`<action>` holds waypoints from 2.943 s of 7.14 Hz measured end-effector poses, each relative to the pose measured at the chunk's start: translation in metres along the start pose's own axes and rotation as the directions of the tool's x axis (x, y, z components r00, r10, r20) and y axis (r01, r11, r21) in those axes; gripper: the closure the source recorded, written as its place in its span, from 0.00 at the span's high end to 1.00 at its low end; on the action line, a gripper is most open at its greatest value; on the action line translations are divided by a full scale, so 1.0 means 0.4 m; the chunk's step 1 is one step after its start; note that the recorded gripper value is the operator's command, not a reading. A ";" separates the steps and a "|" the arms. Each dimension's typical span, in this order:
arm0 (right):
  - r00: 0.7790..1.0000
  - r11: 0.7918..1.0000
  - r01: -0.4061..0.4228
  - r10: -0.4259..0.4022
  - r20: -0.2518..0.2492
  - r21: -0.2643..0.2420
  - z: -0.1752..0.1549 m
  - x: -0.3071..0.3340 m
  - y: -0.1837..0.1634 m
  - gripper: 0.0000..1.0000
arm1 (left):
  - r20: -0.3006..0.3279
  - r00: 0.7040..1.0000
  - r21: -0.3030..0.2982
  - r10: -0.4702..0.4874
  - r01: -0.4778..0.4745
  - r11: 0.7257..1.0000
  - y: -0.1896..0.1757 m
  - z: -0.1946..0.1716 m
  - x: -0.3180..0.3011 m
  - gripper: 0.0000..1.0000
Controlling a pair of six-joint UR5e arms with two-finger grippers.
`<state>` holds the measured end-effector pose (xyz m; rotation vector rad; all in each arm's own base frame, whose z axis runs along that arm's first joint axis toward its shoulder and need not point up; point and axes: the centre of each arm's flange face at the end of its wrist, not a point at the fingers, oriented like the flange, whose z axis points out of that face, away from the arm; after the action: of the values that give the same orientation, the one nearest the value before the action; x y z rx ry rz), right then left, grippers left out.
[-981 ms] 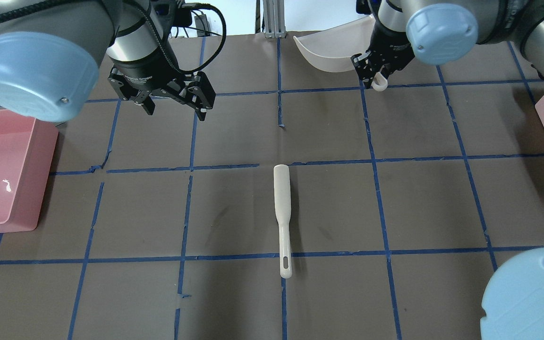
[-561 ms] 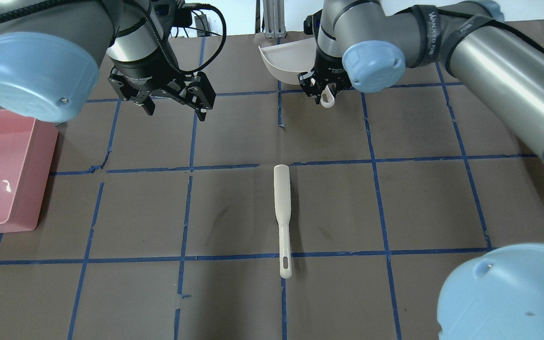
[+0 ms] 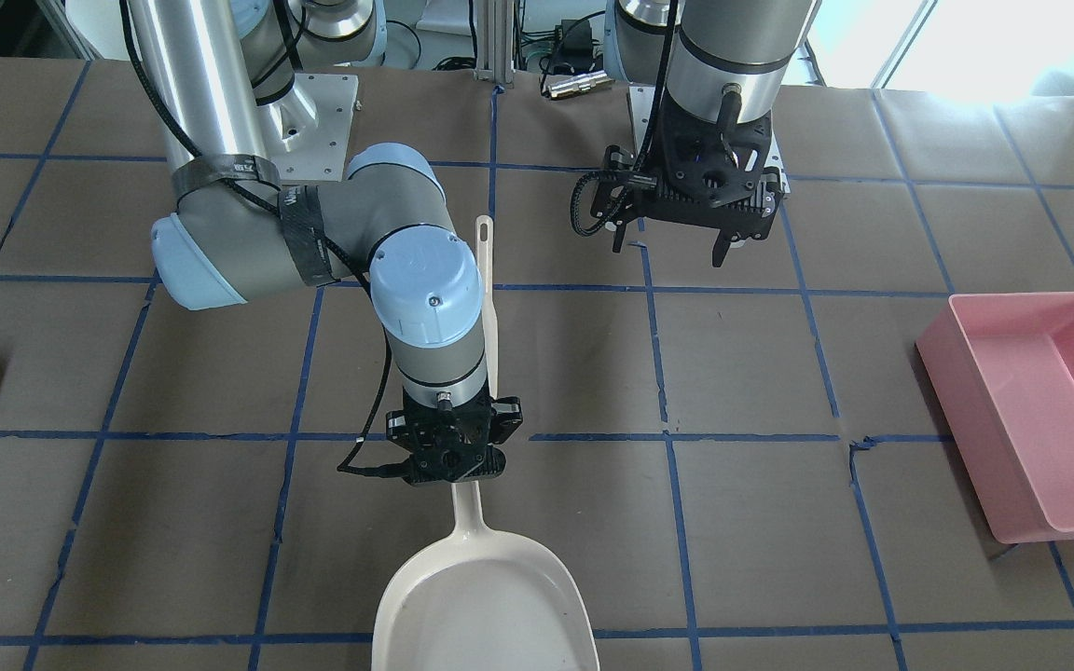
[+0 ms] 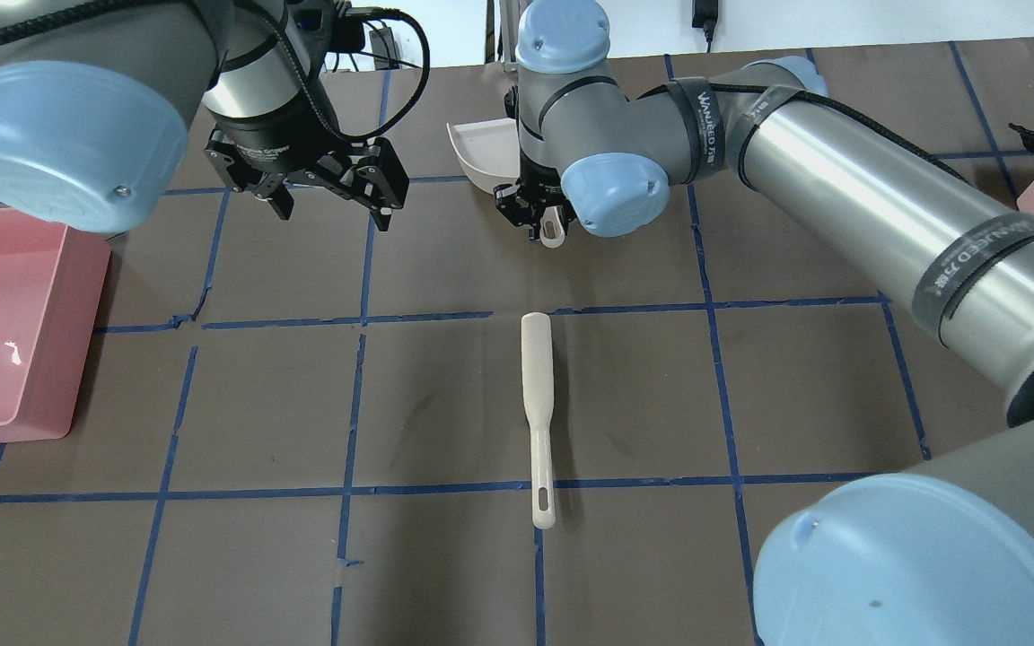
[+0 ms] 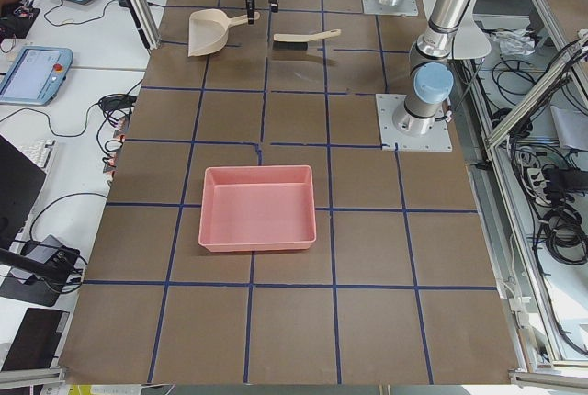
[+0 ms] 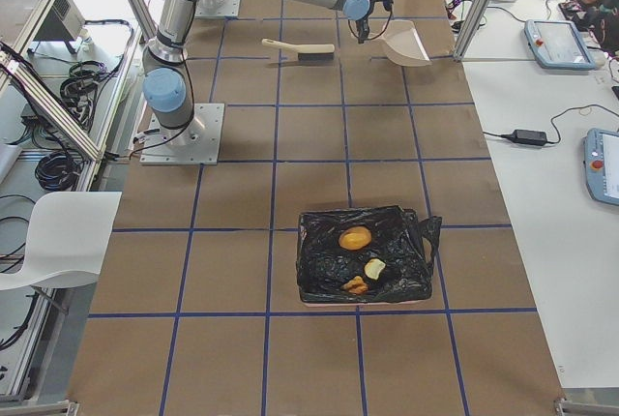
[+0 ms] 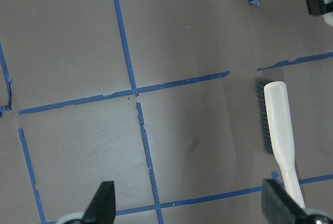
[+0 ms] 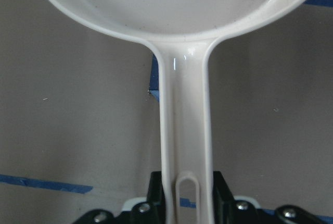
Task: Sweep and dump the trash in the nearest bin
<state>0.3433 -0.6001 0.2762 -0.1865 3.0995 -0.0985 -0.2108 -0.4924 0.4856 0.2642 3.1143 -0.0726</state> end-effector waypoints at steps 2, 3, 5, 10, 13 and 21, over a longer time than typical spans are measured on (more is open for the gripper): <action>1.000 1.000 -0.001 0.001 0.006 0.002 0.021 -0.018 0.016 0.02 | -0.001 1.000 0.000 0.000 0.000 1.000 0.000 0.000 0.000 1.00; 1.000 1.000 -0.003 0.003 0.008 0.004 0.023 -0.020 0.018 0.05 | -0.001 1.000 0.000 0.000 0.000 1.000 0.000 0.000 0.000 1.00; 1.000 1.000 -0.004 0.004 0.008 -0.005 0.027 -0.026 0.024 0.07 | -0.002 1.000 -0.002 -0.002 0.002 1.000 0.001 0.000 0.001 1.00; 1.000 0.999 -0.019 0.019 0.005 -0.026 0.062 -0.063 0.050 0.19 | -0.003 1.000 -0.005 -0.003 0.003 1.000 0.003 0.000 0.001 1.00; 1.000 0.999 -0.026 0.026 0.003 -0.025 0.063 -0.070 0.052 1.00 | 0.003 1.000 -0.005 -0.002 0.002 1.000 0.004 -0.002 0.000 1.00; 0.996 0.995 -0.091 0.090 -0.024 -0.047 -0.227 0.288 0.007 1.00 | 0.001 1.000 -0.005 0.000 0.000 1.000 0.005 -0.002 0.002 1.00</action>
<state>0.2252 -0.6058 0.3629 -0.0457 3.1284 -0.0233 -0.2112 -0.4903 0.4865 0.2638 3.1128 -0.0656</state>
